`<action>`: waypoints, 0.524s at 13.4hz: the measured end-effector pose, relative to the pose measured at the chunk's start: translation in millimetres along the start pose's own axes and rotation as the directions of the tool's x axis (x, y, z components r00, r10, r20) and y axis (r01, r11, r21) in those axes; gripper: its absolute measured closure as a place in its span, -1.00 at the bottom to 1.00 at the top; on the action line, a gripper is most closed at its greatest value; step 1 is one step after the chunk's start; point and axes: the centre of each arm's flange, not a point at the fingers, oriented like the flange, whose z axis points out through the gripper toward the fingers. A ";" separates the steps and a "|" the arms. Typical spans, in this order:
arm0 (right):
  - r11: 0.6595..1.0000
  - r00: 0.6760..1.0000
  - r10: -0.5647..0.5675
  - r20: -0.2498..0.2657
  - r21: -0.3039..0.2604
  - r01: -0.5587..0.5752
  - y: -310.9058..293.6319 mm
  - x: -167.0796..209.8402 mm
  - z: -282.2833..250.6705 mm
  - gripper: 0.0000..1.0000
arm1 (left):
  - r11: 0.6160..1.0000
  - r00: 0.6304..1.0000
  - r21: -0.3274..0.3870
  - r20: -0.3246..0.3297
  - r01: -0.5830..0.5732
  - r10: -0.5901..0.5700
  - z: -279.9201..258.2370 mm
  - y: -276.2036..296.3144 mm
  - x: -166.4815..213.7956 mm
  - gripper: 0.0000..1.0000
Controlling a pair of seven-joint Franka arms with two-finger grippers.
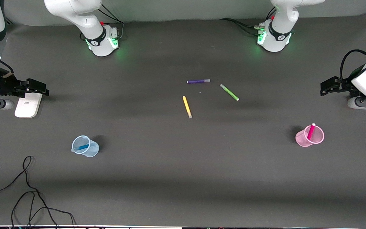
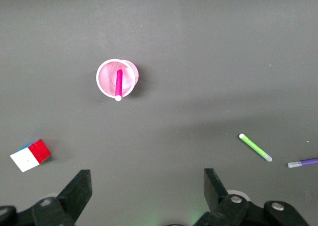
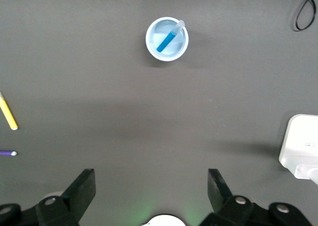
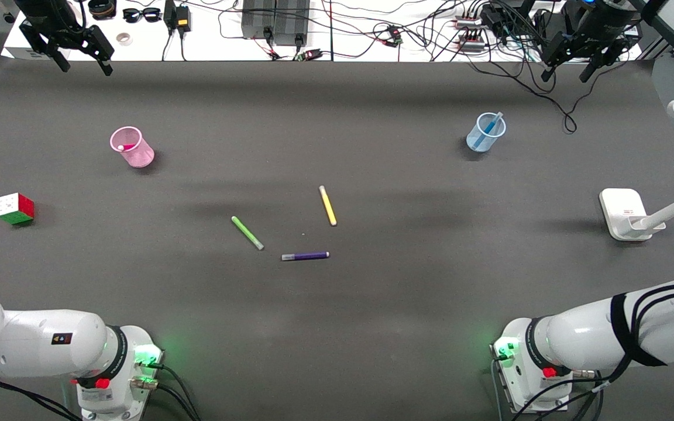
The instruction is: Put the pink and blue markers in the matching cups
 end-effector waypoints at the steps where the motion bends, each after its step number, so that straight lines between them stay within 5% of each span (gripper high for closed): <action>1: 1.000 1.000 0.004 -0.006 0.005 -0.004 -0.2 0.0 -2.8 -1.00 | 1.000 1.000 0.000 0.002 0.000 0.000 0.2 0.0 -0.2 -1.00; 7: 1.000 0.999 0.027 -0.043 0.008 -0.027 5.5 -3.6 -21.9 -1.00 | 1.000 1.000 0.000 0.003 0.000 0.000 0.1 0.0 -0.4 -1.00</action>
